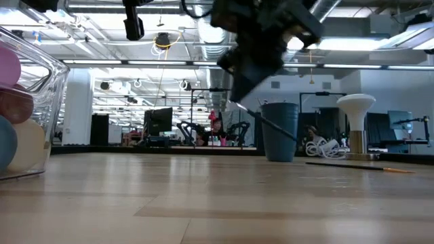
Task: Pick & Place Paint Supplies
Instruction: Put the left paint brush into the blue cup
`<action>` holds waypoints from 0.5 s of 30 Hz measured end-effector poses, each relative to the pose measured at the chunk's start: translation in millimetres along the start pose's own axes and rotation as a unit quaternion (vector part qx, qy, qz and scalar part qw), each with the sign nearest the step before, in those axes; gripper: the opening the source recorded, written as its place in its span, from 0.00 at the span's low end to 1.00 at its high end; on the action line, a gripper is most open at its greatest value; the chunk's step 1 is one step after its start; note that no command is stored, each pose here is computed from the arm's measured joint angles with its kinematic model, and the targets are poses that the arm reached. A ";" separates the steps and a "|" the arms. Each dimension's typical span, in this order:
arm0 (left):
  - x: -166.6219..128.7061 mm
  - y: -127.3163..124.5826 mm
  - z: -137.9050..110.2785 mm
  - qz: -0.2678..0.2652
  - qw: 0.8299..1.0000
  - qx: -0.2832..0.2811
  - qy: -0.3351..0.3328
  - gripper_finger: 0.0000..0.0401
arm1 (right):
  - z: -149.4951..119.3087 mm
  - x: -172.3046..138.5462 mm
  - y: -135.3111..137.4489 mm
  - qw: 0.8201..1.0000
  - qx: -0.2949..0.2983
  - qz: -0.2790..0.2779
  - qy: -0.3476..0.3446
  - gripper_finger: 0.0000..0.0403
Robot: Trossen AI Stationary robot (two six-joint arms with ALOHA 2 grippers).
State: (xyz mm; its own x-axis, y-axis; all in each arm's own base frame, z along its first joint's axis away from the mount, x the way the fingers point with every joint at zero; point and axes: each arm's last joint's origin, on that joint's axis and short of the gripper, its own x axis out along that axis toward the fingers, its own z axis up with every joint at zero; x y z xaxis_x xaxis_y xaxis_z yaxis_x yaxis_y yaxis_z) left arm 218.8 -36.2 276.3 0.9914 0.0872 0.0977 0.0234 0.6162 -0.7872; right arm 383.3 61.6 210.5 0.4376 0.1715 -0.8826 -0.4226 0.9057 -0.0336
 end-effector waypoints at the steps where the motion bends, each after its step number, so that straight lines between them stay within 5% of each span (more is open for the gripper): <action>1: 0.0 0.0 0.0 0.000 1.000 0.005 0.000 0.00 | 4.1 -4.5 -3.6 1.000 0.002 -0.004 -0.006 0.00; 15: 0.1 0.2 -0.4 -0.001 1.000 0.007 0.002 0.00 | 40.0 -94.1 -64.2 0.984 0.058 -0.085 -0.147 0.00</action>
State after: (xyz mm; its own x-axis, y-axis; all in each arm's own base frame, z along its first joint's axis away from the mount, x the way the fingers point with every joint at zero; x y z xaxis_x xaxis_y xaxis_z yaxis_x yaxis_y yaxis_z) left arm 219.0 -36.4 276.0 0.9919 0.0830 0.0957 0.0225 0.6279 -0.7780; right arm 401.0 2.8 314.4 0.7111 0.1035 -0.6954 -0.2376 0.9663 -0.0992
